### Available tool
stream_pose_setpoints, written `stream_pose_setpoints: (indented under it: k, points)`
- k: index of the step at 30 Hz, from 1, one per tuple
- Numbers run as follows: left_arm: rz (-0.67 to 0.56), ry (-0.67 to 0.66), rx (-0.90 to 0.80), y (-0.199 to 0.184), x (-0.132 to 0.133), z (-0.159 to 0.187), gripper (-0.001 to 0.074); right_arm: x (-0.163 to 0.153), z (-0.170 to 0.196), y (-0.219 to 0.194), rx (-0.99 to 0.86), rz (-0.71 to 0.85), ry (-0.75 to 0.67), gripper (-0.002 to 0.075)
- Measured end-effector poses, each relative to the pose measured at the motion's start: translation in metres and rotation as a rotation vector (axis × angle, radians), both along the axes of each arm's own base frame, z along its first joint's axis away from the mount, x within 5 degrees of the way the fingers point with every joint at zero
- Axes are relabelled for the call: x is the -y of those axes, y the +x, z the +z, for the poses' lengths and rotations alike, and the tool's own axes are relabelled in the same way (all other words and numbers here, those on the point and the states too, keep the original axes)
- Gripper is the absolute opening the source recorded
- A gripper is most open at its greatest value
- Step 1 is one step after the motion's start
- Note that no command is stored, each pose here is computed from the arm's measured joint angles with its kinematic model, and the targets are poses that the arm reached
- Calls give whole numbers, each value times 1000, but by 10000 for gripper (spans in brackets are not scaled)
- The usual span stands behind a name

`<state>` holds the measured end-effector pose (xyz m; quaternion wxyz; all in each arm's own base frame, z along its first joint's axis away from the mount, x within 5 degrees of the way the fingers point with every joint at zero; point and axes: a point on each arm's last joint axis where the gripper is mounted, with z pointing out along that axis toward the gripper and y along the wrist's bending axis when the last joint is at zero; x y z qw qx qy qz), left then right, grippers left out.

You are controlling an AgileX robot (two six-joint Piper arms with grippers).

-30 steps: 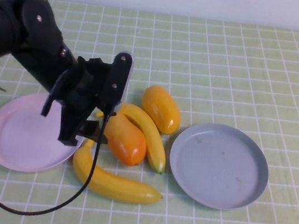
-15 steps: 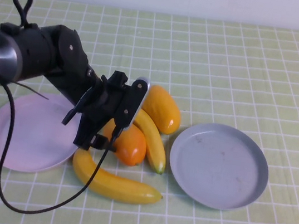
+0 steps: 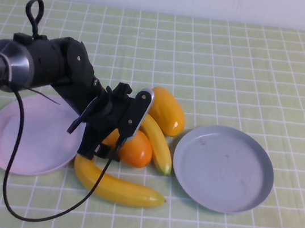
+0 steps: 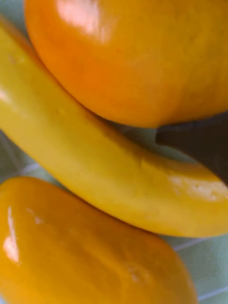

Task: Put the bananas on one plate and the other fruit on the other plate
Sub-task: Put one type of fruit in the left plate

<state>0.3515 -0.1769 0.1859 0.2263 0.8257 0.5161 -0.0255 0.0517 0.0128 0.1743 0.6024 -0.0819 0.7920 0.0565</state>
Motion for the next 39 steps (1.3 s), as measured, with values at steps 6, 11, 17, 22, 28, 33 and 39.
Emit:
stream_pose_setpoints:
  k: [6,11,17,22,28,33,39]
  points:
    - [48,-62,-15,-8,0,24,542,0,0,0,0,0,0,-15]
    - [338,-161,-100,-21,-5,62,542,0,0,0,0,0,0,-15]
    - [962,-223,-228,-24,-24,80,542,0,0,0,0,0,0,-16]
    - [1271,-121,-231,-18,-59,74,542,0,0,0,0,0,0,-15]
    - [1463,-119,-285,-10,-100,61,542,0,0,0,2,0,0,-15]
    - [1537,-104,-307,-2,-120,43,542,0,0,0,2,0,0,-15]
    - [1545,-86,-288,6,-125,29,547,0,0,0,2,0,0,-15]
